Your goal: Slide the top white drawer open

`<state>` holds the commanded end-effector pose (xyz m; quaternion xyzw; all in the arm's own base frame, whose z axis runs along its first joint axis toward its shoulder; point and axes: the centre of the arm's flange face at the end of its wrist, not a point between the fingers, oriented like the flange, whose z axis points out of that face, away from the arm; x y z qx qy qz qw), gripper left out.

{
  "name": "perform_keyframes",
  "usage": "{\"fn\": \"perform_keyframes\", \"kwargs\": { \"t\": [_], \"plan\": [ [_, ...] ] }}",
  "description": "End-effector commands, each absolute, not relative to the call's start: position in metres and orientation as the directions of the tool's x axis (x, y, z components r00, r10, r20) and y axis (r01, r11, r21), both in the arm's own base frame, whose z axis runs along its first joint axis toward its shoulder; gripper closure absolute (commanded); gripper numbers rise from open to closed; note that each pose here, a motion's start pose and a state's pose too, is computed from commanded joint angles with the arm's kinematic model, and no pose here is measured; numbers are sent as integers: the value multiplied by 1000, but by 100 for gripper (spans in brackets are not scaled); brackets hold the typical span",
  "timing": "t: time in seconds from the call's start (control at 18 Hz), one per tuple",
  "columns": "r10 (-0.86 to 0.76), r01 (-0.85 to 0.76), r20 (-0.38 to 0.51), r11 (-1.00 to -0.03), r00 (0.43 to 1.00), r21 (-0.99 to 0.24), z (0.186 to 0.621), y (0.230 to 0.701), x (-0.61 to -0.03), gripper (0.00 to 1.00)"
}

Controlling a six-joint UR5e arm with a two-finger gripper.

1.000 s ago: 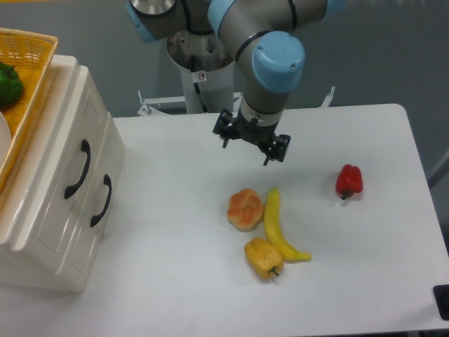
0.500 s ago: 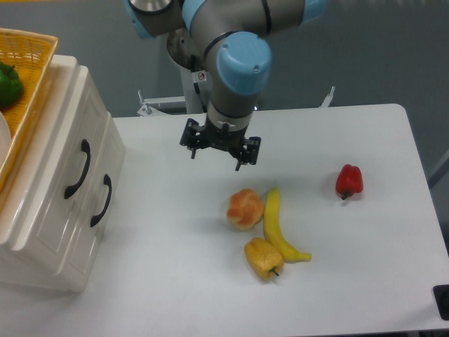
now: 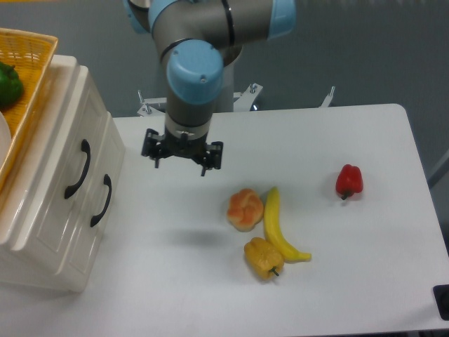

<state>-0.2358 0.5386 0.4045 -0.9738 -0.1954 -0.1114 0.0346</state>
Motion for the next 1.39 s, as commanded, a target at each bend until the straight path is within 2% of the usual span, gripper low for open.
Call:
{"fn": "perform_keyframes", "kwargs": {
  "t": [0.61,1.39],
  "plan": [
    [342,375,335,-926,878,-37,400,556,-213,0],
    [287,312,353,-950,890,-14,383,576,-179,0]
  ]
}}
